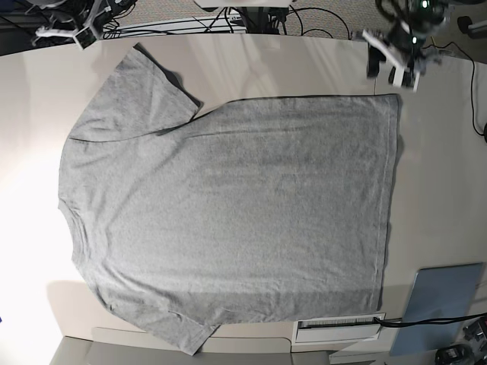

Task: Fold the T-shirt properly
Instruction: 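Move the left gripper to the grey T-shirt's hem corner and grasp it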

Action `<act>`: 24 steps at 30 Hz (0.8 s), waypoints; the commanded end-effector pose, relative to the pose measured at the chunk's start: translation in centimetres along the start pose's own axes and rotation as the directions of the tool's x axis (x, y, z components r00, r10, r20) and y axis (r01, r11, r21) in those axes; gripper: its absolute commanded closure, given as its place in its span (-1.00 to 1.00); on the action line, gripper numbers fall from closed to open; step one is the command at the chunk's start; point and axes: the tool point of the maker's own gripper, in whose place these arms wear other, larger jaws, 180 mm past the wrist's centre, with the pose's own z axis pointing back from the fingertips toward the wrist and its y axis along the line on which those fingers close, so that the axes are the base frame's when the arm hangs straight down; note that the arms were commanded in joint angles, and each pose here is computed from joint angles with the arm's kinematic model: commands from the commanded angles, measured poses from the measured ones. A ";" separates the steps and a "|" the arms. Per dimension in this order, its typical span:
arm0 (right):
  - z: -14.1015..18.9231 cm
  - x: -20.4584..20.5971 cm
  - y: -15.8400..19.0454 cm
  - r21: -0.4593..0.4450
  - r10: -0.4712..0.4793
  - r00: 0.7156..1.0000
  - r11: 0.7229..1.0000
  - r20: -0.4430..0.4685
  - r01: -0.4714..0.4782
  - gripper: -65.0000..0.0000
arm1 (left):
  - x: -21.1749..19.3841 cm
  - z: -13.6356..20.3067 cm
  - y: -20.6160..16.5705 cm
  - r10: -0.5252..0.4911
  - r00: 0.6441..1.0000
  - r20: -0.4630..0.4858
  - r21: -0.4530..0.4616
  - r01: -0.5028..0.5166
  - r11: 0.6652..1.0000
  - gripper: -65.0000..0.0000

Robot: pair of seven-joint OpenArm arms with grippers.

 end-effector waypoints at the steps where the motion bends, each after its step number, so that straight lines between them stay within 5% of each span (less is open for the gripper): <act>1: 0.5 0.4 -0.6 -0.016 0.015 1.000 1.000 0.007 -0.015 0.49 | 1.5 -0.2 0.5 -0.005 0.999 0.035 0.010 0.004 1.000 0.12; 11: 0.6 -0.5 -1.0 -0.028 0.017 0.999 0.999 -0.047 -0.018 0.49 | 4.8 -4.5 3.3 0.050 0.998 0.023 0.055 -0.051 0.997 0.12; 18: 0.5 -0.3 -1.1 -0.033 0.016 0.999 0.999 -0.041 -0.017 0.49 | 3.2 -3.9 4.2 -0.265 0.962 -0.072 -0.012 0.264 0.964 0.12; 21: 0.3 0.2 -1.5 -0.045 0.013 0.999 0.999 -0.029 -0.015 0.49 | 3.0 -3.2 3.7 -0.402 0.915 -0.048 -0.093 0.396 0.913 0.12; 24: 0.1 0.5 -1.9 -0.060 0.010 1.000 0.998 -0.026 -0.012 0.49 | 2.1 -2.1 2.7 -0.605 0.795 0.034 -0.179 0.601 0.779 0.13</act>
